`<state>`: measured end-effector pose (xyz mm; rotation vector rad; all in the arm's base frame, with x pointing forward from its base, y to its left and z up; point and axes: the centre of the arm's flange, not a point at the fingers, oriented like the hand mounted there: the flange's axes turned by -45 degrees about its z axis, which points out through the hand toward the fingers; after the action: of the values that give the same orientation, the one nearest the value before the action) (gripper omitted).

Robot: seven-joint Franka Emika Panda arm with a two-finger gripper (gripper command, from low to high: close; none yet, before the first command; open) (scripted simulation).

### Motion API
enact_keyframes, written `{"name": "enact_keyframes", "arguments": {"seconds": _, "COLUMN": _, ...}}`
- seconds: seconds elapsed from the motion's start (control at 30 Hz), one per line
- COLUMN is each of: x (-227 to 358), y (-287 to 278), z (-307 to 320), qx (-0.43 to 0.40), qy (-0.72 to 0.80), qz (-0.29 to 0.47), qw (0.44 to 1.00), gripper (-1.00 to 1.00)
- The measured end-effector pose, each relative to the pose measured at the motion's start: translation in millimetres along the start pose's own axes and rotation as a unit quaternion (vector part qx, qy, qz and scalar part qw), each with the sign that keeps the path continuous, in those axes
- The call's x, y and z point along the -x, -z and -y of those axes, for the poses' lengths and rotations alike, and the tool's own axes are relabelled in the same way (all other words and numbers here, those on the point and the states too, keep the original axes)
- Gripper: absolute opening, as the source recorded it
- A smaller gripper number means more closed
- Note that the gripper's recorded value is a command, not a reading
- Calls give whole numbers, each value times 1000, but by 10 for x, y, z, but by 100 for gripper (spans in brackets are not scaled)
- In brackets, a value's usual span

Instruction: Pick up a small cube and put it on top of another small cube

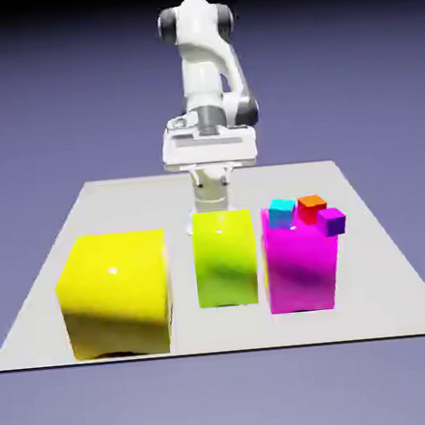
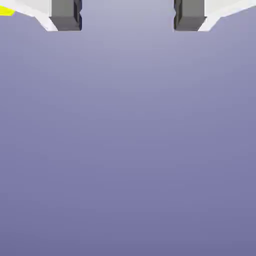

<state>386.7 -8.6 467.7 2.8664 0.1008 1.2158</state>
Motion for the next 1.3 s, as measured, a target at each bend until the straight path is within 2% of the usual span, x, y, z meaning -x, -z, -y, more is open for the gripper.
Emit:
{"name": "enact_keyframes", "arguments": {"seconds": 0.37, "x": 11, "y": 767, "z": -1277, "qx": 21, "qy": 65, "qz": -9, "qw": 998, "gripper": 0}}
{"name": "enact_keyframes", "arguments": {"seconds": 0.73, "x": 721, "y": 1215, "z": -2467, "qx": -3, "qy": 112, "qz": 0, "qw": 994, "gripper": 0}}
{"name": "enact_keyframes", "arguments": {"seconds": 1.0, "x": 1568, "y": 1132, "z": -3105, "qx": -57, "qy": 145, "qz": 6, "qw": 988, "gripper": 0}}
{"name": "enact_keyframes", "arguments": {"seconds": 1.3, "x": 2642, "y": 563, "z": -3411, "qx": -158, "qy": 191, "qz": 0, "qw": 969, "gripper": 0}}
